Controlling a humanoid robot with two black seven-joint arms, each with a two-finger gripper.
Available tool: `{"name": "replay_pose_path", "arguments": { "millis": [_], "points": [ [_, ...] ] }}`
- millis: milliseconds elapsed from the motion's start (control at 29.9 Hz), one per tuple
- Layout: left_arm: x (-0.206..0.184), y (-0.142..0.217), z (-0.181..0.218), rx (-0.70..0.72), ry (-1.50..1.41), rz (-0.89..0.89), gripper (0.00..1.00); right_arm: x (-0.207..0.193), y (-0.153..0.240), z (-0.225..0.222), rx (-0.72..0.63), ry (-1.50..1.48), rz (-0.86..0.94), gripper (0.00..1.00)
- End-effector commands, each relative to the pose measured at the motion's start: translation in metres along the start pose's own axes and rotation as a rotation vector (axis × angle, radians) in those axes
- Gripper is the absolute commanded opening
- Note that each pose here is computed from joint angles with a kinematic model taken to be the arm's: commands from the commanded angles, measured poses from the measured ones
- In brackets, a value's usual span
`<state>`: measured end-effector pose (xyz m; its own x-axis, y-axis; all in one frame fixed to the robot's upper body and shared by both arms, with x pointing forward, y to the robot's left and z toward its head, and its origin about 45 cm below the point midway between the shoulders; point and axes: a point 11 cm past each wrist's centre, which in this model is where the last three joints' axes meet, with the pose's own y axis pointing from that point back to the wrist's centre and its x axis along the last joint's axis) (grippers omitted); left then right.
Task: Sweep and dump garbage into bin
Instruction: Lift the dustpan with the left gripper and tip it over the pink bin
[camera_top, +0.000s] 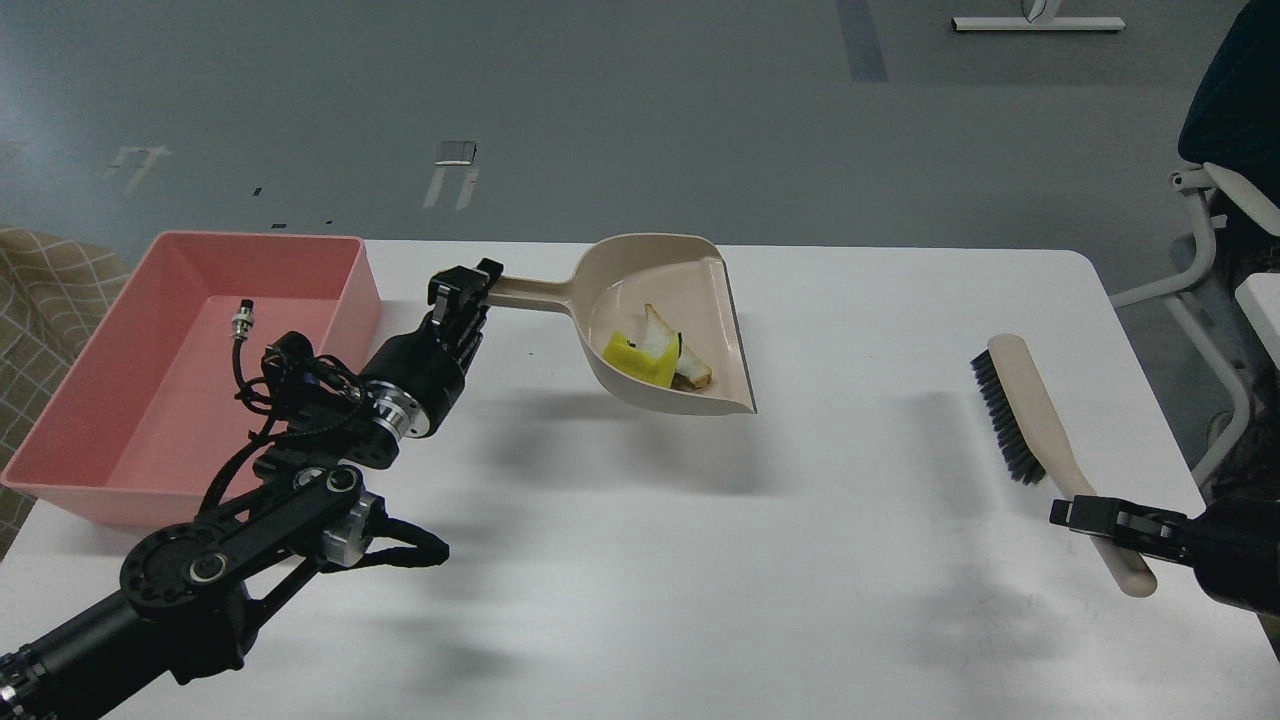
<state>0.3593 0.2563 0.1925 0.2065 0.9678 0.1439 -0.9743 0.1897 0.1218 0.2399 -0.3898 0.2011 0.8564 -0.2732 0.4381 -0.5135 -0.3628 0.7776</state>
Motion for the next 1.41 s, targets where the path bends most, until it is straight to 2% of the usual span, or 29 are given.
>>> {"name": "replay_pose_path", "arguments": {
  "millis": [0, 134, 201, 335, 569, 703, 937, 1138, 1372],
  "points": [
    [0.03, 0.001, 0.021, -0.029, -0.001, 0.04, 0.0, -0.002, 0.0, -0.001, 0.003, -0.002, 0.004, 0.0],
    [0.092, 0.01, 0.054, -0.07, 0.01, 0.108, 0.0, -0.002, -0.002, -0.003, 0.012, -0.001, 0.003, 0.0],
    [0.11, 0.015, 0.062, -0.079, 0.008, 0.128, 0.0, -0.003, -0.002, -0.004, 0.014, -0.001, 0.002, 0.0],
    [0.168, 0.039, 0.086, -0.088, -0.021, 0.17, 0.0, -0.004, -0.003, -0.004, 0.017, -0.002, 0.002, 0.0],
    [0.226, 0.087, 0.082, -0.014, -0.117, 0.203, 0.0, -0.005, -0.007, -0.008, 0.03, -0.002, -0.001, 0.0],
    [0.261, 0.114, 0.08, -0.021, -0.266, 0.241, 0.0, -0.006, -0.007, -0.011, 0.038, -0.001, -0.005, 0.0],
    [0.32, 0.144, 0.076, 0.024, -0.36, 0.319, 0.0, -0.007, -0.008, -0.011, 0.04, -0.001, -0.006, 0.0],
    [0.351, 0.166, 0.073, 0.053, -0.499, 0.358, 0.0, -0.008, -0.01, -0.014, 0.05, -0.001, -0.009, 0.0],
    [0.359, 0.172, 0.07, 0.137, -0.771, 0.359, 0.0, -0.009, -0.014, -0.018, 0.064, -0.001, -0.012, 0.0]
  ]
}}
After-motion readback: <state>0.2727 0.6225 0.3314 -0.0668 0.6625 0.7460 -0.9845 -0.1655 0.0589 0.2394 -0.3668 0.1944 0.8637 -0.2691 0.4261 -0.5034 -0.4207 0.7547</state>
